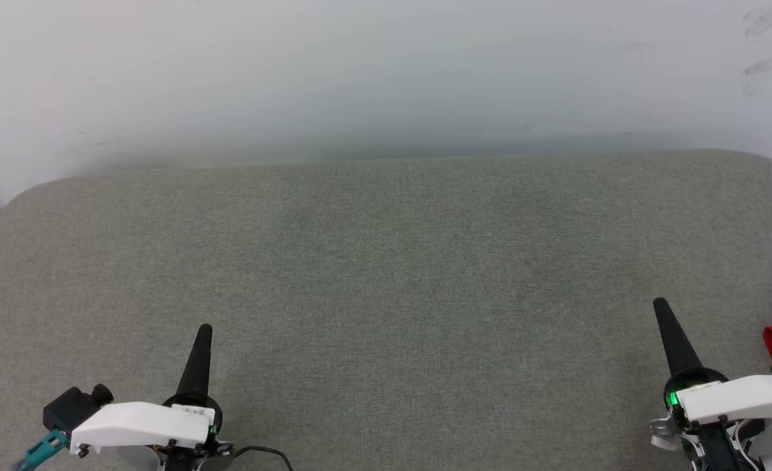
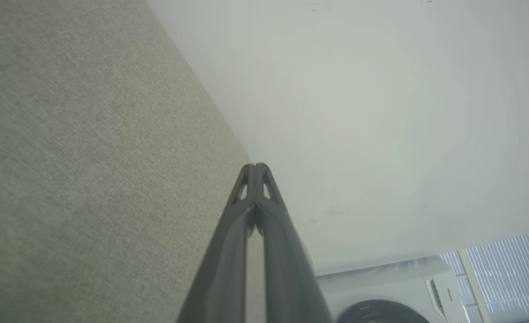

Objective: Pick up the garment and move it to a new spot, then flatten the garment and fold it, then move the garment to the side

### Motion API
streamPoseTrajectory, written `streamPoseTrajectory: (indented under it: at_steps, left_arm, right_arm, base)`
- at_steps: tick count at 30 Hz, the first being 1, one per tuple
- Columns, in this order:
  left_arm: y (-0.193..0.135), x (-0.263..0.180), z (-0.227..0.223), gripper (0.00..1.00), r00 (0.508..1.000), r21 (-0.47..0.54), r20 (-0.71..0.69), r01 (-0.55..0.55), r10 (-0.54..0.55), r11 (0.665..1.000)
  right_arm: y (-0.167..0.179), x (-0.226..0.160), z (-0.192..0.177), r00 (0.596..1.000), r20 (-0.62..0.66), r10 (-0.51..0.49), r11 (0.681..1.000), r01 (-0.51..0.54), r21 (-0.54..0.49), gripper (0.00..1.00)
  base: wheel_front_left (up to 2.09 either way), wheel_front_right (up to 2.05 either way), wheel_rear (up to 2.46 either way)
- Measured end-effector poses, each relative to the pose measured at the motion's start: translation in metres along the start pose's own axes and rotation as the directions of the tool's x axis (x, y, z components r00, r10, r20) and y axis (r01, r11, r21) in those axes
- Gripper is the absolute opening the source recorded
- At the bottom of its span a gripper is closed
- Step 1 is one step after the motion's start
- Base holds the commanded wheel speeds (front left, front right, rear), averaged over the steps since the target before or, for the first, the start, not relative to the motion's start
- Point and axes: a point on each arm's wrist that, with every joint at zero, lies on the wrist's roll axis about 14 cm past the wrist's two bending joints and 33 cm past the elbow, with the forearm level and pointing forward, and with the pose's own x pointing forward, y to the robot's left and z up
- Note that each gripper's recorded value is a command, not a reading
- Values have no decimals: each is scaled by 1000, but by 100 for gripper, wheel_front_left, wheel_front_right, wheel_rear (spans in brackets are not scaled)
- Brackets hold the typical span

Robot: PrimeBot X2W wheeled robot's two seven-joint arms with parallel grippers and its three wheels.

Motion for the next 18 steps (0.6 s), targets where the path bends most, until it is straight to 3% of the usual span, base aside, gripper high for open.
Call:
streamPoseTrajectory:
  at_steps: [18]
  left_arm:
    - [0,4,4,0,1000,-167,-2,1,-1,986]
  right_arm:
    - [-2,1,1,1000,2,-1,986,1,169,0]
  base:
    - [0,0,0]
